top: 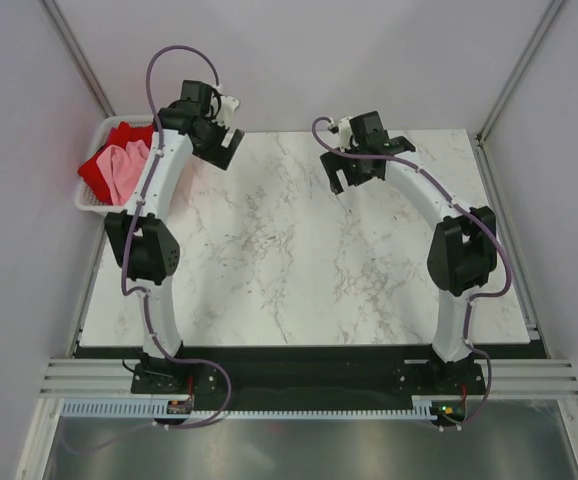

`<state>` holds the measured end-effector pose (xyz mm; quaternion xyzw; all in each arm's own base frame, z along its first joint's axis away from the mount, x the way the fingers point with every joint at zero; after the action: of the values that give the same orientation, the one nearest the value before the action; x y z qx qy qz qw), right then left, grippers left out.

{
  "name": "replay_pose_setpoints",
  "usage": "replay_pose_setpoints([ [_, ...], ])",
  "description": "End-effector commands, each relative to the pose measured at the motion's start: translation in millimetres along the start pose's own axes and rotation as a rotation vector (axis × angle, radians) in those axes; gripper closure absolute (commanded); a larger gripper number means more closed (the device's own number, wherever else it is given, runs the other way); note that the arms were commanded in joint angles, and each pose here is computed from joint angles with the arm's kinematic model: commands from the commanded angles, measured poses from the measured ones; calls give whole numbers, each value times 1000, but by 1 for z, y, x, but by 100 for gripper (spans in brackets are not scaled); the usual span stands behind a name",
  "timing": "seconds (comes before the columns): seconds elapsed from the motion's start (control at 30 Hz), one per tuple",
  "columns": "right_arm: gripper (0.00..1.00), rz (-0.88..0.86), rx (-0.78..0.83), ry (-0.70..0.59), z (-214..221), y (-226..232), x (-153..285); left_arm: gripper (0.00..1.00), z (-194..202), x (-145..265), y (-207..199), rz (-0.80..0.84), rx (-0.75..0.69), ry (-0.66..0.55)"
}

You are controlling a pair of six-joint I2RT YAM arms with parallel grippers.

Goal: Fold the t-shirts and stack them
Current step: Grab the tshirt from the pile

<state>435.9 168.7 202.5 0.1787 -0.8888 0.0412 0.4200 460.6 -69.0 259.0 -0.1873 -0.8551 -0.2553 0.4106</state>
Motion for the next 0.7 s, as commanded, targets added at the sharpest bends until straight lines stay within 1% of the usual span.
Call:
replay_pose_setpoints([
  [0.0, 2, -38, 22, -59, -20, 5, 0, 0, -6, -13, 30, -161, -94, -1],
  [0.03, 2, -43, 31, -57, -21, 5, -1, 0, -9, -14, 34, -173, -97, -8],
  [0.07, 2, -50, 39, -48, -21, 5, -2, 3, -8, -16, 39, -180, -106, -8],
  [0.2, 2, -70, 57, -31, -18, 7, -8, 20, 4, -31, 60, -219, -86, 21],
  [0.23, 2, -76, 59, -26, -17, 8, -8, 22, 7, -36, 65, -224, -75, 28],
  [0.4, 2, -74, 66, -7, -11, 7, -12, 26, 18, -49, 85, -271, -72, 63],
  [0.6, 2, -91, 76, 8, -7, 7, -13, 26, 21, -57, 95, -287, -41, 55],
  [0.63, 2, -93, 77, 12, -7, 8, -14, 24, 22, -59, 96, -288, -39, 56],
  [0.67, 2, -95, 76, 15, -6, 8, -14, 14, 22, -59, 98, -299, -37, 57],
])
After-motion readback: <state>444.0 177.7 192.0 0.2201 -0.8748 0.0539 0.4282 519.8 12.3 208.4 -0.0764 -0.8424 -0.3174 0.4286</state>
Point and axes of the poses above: each gripper's point midway between its finger pads, its own x axis back along the fingers, its own y axis along the line the jaws close on, z = x × y, the point moved 6 cm from there along x, back along the fingers, and after that the axes turned 9 degrees about -x, right-handed, at the moved point
